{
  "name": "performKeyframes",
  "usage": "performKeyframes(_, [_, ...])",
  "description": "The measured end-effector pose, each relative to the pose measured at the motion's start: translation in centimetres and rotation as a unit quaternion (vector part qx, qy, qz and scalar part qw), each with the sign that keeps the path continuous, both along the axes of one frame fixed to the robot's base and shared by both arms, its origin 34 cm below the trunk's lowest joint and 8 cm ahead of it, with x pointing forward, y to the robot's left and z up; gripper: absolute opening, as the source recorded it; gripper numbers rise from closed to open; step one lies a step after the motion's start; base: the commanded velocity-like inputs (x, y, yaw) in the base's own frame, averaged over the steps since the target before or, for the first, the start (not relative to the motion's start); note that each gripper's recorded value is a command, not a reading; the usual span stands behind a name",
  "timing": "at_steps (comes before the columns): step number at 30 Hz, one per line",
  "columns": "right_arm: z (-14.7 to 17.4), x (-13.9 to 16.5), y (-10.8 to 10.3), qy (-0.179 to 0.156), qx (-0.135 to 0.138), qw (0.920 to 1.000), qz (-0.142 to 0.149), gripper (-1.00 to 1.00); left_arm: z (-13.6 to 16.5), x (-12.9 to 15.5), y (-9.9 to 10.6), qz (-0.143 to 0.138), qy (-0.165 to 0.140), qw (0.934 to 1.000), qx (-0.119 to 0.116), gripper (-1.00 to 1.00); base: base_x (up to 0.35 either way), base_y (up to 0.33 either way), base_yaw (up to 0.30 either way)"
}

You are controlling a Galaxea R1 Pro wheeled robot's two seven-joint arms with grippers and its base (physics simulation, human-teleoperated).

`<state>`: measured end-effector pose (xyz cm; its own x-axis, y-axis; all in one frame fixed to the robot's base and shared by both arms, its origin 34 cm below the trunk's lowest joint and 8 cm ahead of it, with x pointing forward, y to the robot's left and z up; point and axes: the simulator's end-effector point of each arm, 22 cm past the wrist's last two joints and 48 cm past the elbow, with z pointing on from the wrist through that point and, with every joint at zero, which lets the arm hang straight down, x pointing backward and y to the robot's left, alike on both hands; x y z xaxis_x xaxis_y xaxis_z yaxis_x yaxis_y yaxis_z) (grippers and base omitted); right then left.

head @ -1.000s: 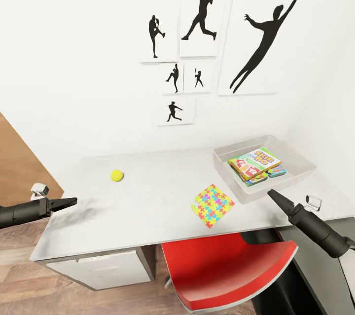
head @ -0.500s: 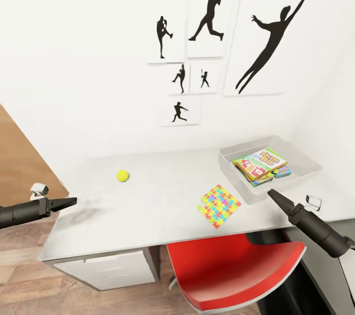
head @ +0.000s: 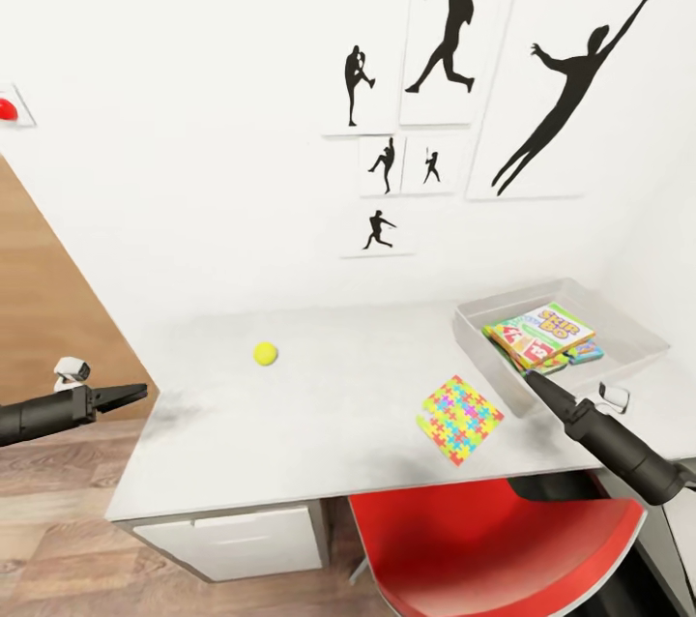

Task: Put all the toys in the child's room - the three board games (two on the bed and one on the table), the two jigsaw puzzles on the table, and the tennis ball on the table - inside the toy box on the table in the child's room.

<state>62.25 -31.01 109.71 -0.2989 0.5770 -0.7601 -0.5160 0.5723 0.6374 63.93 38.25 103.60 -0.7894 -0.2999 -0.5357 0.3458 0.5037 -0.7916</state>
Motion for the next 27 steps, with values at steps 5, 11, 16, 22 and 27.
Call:
performKeyframes(5, [0.2, -0.3, 0.0, -0.002, 0.0, 1.0, 0.001, 1.0, 0.5, -0.1, 0.0, 0.0, -0.004, 1.0, 0.0, 1.0, 0.064, 0.041, 0.068])
performKeyframes(11, [0.5, -0.5, 0.0, -0.004, 0.001, 1.0, 0.001, 1.0, 1.0, -0.1, 0.1, 0.0, -0.01, 0.9999, 0.001, 1.0, 0.127, 0.079, 0.029])
performKeyframes(16, [0.9, -0.6, 0.0, -0.008, 0.001, 1.0, 0.001, 1.0, 1.4, -0.1, 0.0, -0.002, -0.02, 0.9998, 0.004, 1.0, 0.022, 0.013, 0.004])
performKeyframes(22, [1.5, -0.7, -0.1, -0.02, -0.003, 0.9998, -0.004, 1.0, 1.9, -0.2, 0.0, -0.002, -0.026, 0.9996, 0.005, 1.0, 0.003, 0.002, 0.001])
performKeyframes(27, [1.9, -0.7, -0.4, -0.033, -0.008, 0.9994, -0.011, 1.0, 2.3, -0.2, 0.0, -0.002, -0.031, 0.9995, 0.005, 1.0, 0.0, 0.0, 0.0])
